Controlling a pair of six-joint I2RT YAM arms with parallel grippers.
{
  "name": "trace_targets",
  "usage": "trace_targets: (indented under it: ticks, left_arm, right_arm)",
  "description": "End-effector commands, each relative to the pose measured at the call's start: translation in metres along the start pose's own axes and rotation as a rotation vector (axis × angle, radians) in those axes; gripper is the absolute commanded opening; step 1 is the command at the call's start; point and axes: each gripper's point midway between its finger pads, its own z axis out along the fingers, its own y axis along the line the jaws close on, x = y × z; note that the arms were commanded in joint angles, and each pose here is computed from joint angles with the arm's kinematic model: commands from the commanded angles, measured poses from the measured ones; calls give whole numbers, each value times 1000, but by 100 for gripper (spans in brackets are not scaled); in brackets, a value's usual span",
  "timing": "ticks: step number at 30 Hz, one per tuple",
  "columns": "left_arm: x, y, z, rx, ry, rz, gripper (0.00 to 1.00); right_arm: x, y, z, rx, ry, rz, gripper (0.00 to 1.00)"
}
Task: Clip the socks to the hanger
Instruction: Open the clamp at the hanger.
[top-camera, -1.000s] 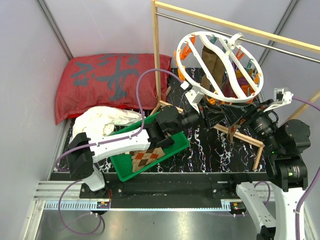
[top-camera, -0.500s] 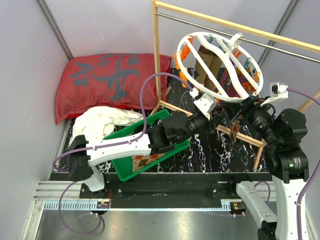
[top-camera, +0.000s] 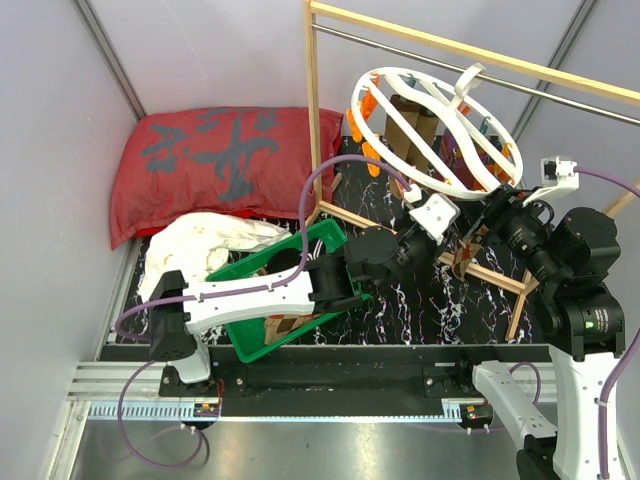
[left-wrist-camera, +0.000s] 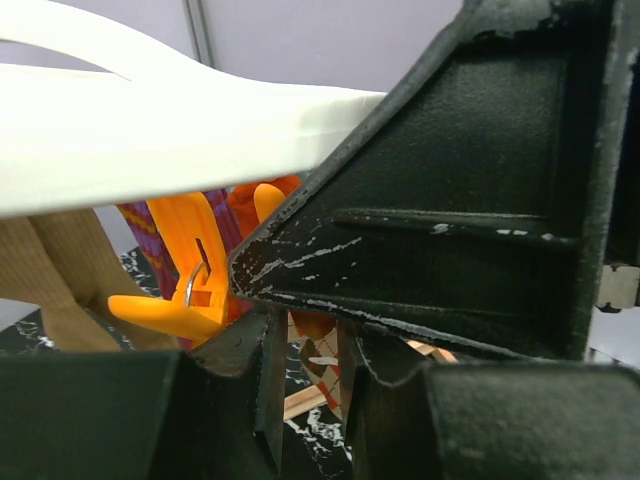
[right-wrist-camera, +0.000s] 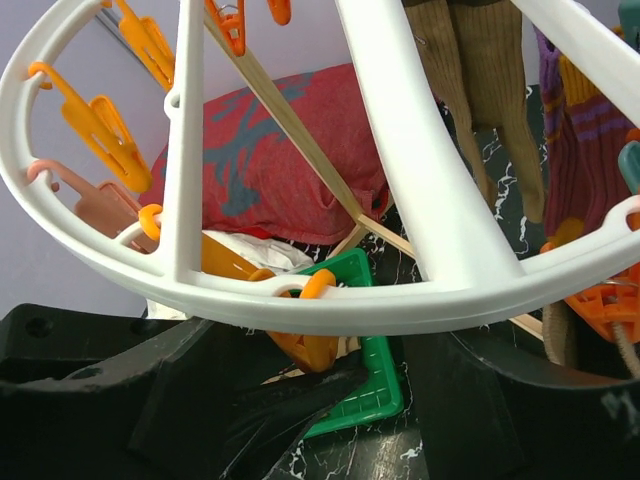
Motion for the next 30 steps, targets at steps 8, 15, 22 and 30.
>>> trace_targets:
  ticks: [8, 15, 22, 30]
  left_arm:
    - [13, -15, 1, -20, 57, 128, 0]
    - [23, -17, 1, -20, 84, 133, 0]
    - [30, -22, 0, -7, 100, 125, 0]
    - [33, -24, -1, -2, 108, 120, 0]
  right_arm:
    - [-33, 2, 1, 33, -103, -12, 66]
    - [-42, 2, 2, 41, -136, -15, 63]
    - [-53, 5, 3, 36, -183, -12, 51]
    - [-59, 4, 5, 44, -196, -4, 49]
